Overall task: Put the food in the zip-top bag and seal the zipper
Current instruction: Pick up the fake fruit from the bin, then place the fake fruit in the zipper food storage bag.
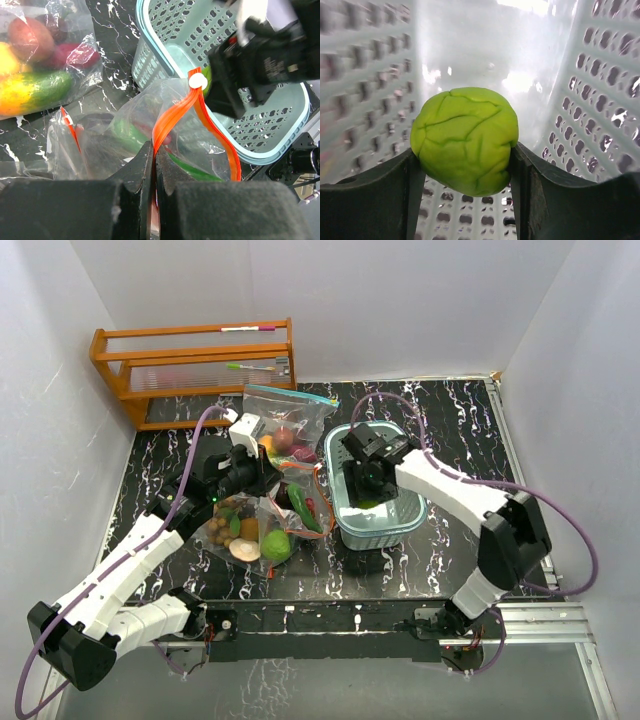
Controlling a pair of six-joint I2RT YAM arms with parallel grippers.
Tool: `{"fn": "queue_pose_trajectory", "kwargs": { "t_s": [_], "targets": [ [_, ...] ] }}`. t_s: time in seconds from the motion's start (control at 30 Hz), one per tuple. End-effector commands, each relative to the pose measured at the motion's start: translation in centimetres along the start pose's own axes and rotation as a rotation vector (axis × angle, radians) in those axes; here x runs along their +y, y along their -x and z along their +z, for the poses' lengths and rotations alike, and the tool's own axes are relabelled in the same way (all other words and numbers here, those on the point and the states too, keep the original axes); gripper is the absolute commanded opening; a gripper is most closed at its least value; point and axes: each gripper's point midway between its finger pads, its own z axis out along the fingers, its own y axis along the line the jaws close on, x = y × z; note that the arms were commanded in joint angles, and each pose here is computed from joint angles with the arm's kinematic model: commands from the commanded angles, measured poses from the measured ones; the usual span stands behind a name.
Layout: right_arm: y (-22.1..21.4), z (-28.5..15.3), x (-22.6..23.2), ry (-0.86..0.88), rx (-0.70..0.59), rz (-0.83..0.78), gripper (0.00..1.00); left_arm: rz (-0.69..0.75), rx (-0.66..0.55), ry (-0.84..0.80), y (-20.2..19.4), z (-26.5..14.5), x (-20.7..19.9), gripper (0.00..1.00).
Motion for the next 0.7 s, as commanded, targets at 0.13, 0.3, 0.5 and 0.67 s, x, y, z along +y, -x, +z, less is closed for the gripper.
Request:
{"fn": "queue_pose_trajectory", "kwargs": {
  "t_s": [0.13, 0.3, 0.5, 0.67],
  "targets": [
    [7.1, -12.3, 3.9, 0.299, -0.374, -0.069, 0.26, 0.015, -0.024, -0.007, 1.0, -0.7, -0.5, 0.0],
    [6.7, -18.2, 8.9, 0.632, -0.507, -0.25, 0.26, 0.006, -0.02, -0.003, 0.9, -0.4, -0.4, 0.0],
    [3.1, -20.3, 15.4, 0.804, -0.515, -0.426, 0.28, 0.001, -0.01, -0.005, 1.0, 0.1, -0.4, 0.0],
    [2.8, -16.8, 16.7, 0.719, -0.455, -0.411, 0.31, 0.001, -0.013, -0.008, 1.4, 0.1, -0.6, 0.0]
  ]
}}
